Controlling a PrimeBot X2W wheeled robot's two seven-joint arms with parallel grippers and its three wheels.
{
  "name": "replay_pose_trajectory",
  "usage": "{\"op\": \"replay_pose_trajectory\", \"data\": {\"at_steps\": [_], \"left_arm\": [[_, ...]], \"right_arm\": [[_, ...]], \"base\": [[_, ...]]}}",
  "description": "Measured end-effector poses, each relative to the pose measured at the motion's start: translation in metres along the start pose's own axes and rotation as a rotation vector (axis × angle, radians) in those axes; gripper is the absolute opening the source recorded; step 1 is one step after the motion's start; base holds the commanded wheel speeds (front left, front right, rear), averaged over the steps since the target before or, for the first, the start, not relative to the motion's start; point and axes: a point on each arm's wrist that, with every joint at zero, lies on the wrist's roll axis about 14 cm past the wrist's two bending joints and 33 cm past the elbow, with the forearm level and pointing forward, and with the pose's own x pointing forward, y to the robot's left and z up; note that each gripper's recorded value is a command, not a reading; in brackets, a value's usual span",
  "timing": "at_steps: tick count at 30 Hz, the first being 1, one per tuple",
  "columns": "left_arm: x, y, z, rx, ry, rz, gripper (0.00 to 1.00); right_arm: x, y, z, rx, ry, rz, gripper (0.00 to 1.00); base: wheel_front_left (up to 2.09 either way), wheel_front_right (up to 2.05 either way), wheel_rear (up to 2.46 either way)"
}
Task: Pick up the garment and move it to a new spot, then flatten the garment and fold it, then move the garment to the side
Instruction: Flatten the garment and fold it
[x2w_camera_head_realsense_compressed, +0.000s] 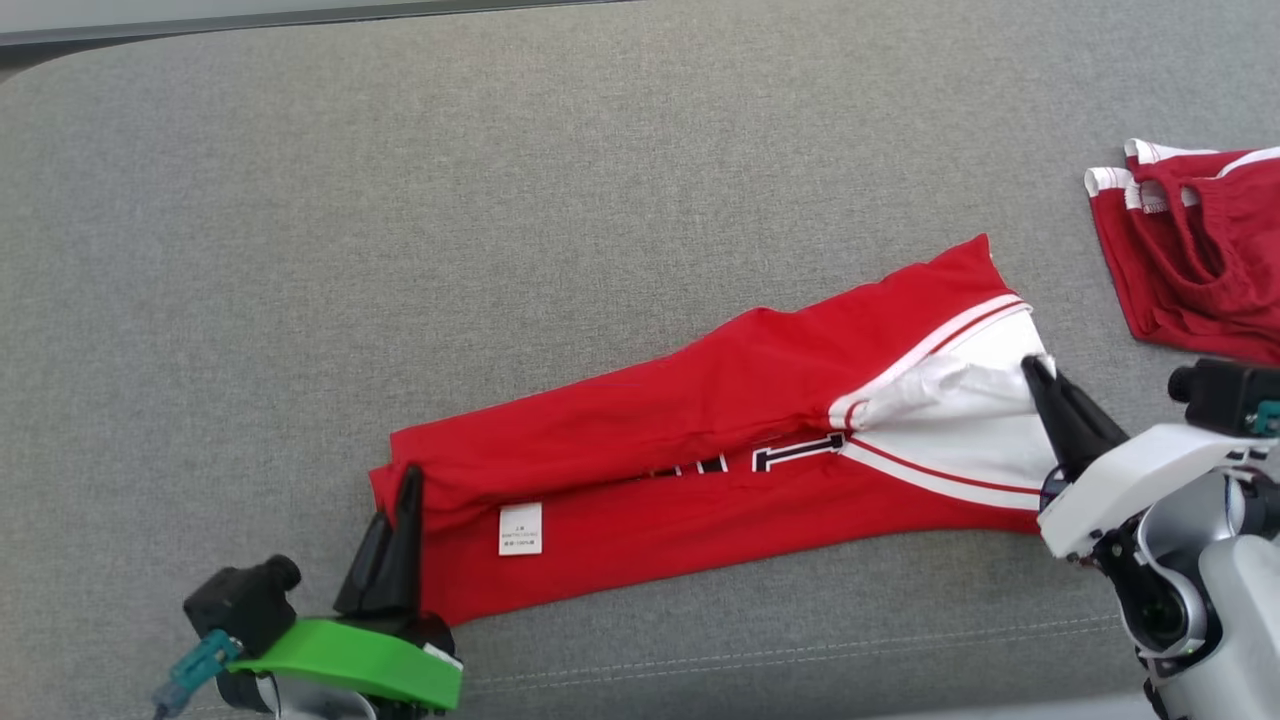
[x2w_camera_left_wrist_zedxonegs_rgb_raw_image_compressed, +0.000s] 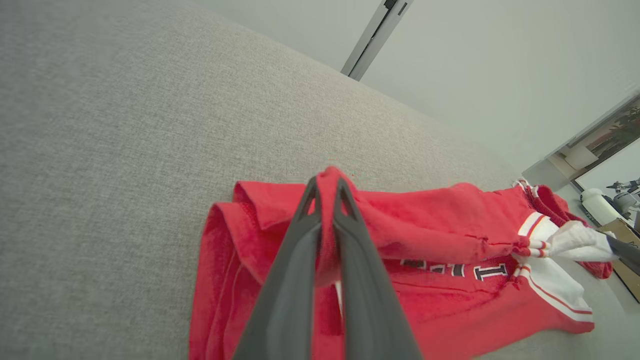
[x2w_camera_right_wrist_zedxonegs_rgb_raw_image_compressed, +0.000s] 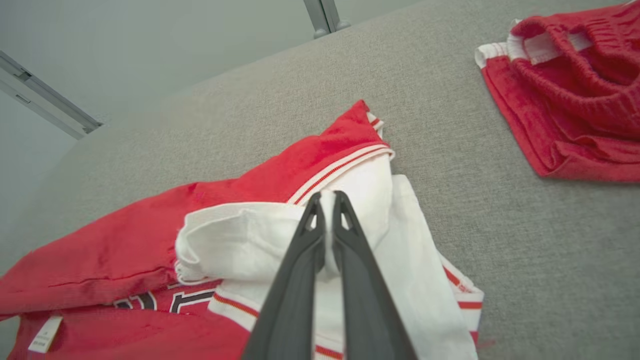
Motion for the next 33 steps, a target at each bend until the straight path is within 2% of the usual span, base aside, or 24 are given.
{"op": "replay_pose_trajectory", "data": {"at_steps": [5,6,7,8,9,10,11,22,28,33], "left_arm": [[-0.008,0.006,-0.023,-0.007,0.057,0.029,0.00],[-0.009,0.008,-0.026,-0.009,0.067,0.036,0.05],[-0.010,0.011,-0.028,-0.002,0.074,0.044,0.33],[-0.011,0.014,-0.029,0.007,0.078,0.052,0.84],[-0.012,0.016,-0.030,0.015,0.082,0.055,1.00],[-0.013,0.018,-0.030,0.017,0.082,0.062,1.00],[-0.013,0.021,-0.028,0.017,0.075,0.072,1.00],[-0.051,0.028,-0.054,0.096,0.177,0.076,1.00],[-0.050,0.025,-0.028,0.109,0.091,0.083,1.00],[-0.045,0.015,-0.006,0.137,0.019,0.061,1.00]], "right_arm": [[-0.003,-0.002,-0.016,0.001,0.027,-0.016,0.00],[-0.004,-0.003,-0.019,-0.001,0.031,-0.019,0.00],[-0.005,-0.004,-0.021,-0.001,0.034,-0.022,0.15],[-0.005,-0.003,-0.023,-0.003,0.035,-0.022,0.35],[-0.006,-0.003,-0.025,-0.008,0.038,-0.021,0.61],[-0.007,-0.002,-0.026,-0.008,0.037,-0.019,0.98],[-0.010,-0.003,-0.030,-0.008,0.043,-0.021,1.00],[-0.041,-0.028,-0.040,-0.016,0.068,-0.085,1.00],[-0.045,-0.038,-0.019,-0.020,0.019,-0.115,1.00],[-0.039,-0.037,-0.014,-0.034,0.034,-0.115,1.00]], "base": [[0.00,0.00,0.00],[0.00,0.00,0.00],[0.00,0.00,0.00],[0.00,0.00,0.00],[0.00,0.00,0.00],[0.00,0.00,0.00],[0.00,0.00,0.00],[0.00,0.00,0.00],[0.00,0.00,0.00],[0.00,0.00,0.00]]}}
